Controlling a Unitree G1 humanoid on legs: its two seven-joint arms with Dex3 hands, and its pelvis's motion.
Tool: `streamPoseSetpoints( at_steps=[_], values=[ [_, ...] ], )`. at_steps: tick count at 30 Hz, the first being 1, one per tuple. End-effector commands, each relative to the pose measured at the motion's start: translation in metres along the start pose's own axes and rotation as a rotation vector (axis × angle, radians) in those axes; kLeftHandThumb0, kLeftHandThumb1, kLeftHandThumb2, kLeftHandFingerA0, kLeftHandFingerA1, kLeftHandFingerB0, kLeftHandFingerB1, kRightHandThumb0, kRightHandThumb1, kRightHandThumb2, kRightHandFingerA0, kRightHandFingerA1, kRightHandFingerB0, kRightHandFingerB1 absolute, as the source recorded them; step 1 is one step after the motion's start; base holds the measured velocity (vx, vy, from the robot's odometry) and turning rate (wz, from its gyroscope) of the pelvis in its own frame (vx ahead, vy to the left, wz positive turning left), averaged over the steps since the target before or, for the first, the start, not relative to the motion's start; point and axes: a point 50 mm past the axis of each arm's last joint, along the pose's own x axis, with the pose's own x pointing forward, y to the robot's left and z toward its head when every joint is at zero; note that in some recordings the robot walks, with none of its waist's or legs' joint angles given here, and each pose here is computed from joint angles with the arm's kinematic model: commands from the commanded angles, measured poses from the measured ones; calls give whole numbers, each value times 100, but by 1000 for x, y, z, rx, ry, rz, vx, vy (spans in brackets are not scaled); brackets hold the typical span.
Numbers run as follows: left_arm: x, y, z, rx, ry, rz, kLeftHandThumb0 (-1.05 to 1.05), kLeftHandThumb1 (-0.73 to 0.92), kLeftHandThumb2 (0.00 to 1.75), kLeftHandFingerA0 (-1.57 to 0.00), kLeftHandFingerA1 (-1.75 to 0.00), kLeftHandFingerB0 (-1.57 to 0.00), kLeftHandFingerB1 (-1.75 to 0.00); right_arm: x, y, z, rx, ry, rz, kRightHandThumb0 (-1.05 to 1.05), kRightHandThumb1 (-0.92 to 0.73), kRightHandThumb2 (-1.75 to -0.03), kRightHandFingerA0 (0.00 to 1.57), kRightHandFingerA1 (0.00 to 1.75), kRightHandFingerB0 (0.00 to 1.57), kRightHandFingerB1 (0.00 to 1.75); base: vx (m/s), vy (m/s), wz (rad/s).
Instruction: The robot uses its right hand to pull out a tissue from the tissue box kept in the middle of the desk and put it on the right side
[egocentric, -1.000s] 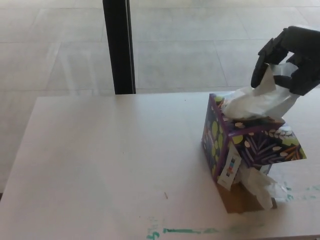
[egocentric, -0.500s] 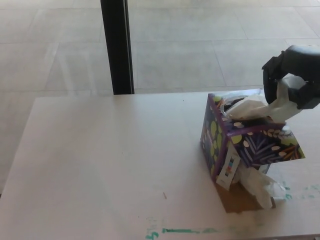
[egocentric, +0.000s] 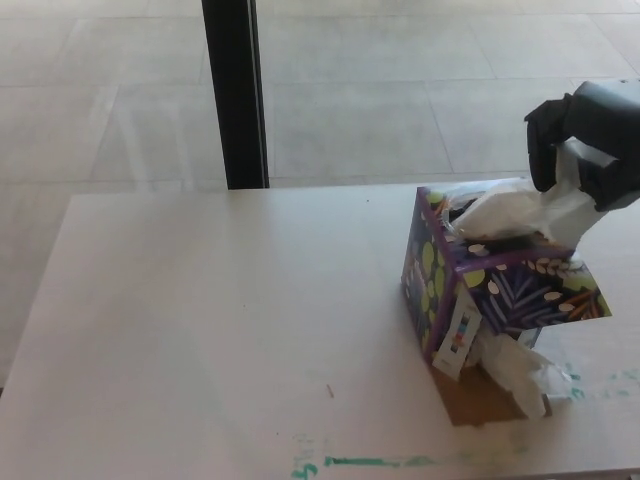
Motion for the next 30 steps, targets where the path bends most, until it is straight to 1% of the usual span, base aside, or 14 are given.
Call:
streamPoseSetpoints(
  at_steps=[1, 2, 4, 5, 10, 16, 17, 20, 21, 22, 23, 24, 25, 30],
  values=[
    [-6, 9, -4, 58, 0, 8, -85, 73, 85, -35, -51, -50, -51, -15, -26, -13, -105, -22, -503, -25, -42, -115, 95, 175, 80, 145, 0, 0, 0],
    [-5, 9, -5, 56, 8, 12, -79, 88, 66, -37, -44, -49, -43, -16, -29, -15, -98, -21, -526, -32, -44, -114, 123, 139, 95, 122, 0, 0, 0],
    [-5, 9, -6, 63, 13, 16, -79, 88, 66, -37, -44, -51, -43, -17, -32, -17, -111, -17, -566, -31, -46, -117, 124, 139, 94, 119, 0, 0, 0],
    [-5, 10, -5, 65, 12, 15, -79, 88, 67, -35, -45, -53, -44, -19, -36, -18, -122, -6, -585, -26, -44, -122, 96, 174, 78, 146, 0, 0, 0],
    [-6, 10, -8, 79, 30, 24, -86, 75, 82, -30, -45, -45, -45, -24, -55, -28, -121, 46, -706, -23, -39, -131, 94, 175, 80, 151, 0, 0, 0],
    [-6, 10, -10, 79, 35, 42, -81, 89, 67, -33, -43, -55, -41, -35, -79, -46, -123, 129, -787, -25, -39, -129, 93, 175, 78, 155, 0, 0, 0],
    [-6, 10, -10, 90, 36, 37, -81, 72, 109, -26, -53, -46, -55, -37, -83, -49, -120, 139, -813, -23, -37, -127, 97, 170, 83, 150, 0, 0, 0],
    [-6, 10, -10, 86, 34, 30, -80, 71, 109, -27, -53, -47, -56, -39, -88, -52, -114, 144, -853, -24, -38, -127, 97, 169, 83, 149, 0, 0, 0],
    [-7, 10, -10, 87, 34, 27, -81, 91, 67, -30, -40, -53, -39, -42, -92, -54, -100, 153, -877, -27, -38, -132, 98, 170, 84, 150, 0, 0, 0],
    [-6, 10, -10, 97, 35, 29, -80, 72, 109, -27, -52, -46, -55, -45, -98, -58, -88, 173, -917, -27, -37, -132, 99, 170, 85, 149, 0, 0, 0],
    [-7, 10, -10, 89, 28, 27, -80, 90, 67, -31, -42, -51, -41, -47, -102, -61, -85, 194, -963, -29, -35, -131, 100, 170, 88, 146, 0, 0, 0],
    [-7, 10, -10, 87, 23, 24, -80, 90, 67, -31, -42, -53, -42, -49, -105, -63, -83, 208, -988, -27, -37, -129, 103, 168, 91, 139, 0, 0, 0],
    [-7, 10, -9, 90, 22, 23, -80, 90, 67, -32, -42, -53, -41, -50, -108, -64, -79, 224, -1015, -30, -41, -119, 130, 140, 103, 119, 0, 0, 0],
    [-7, 9, -11, 104, 27, 21, -81, 91, 68, -30, -41, -53, -41, -56, -118, -70, -49, 248, -1078, -31, -38, -115, 131, 143, 104, 126, 0, 0, 0]
  ],
)
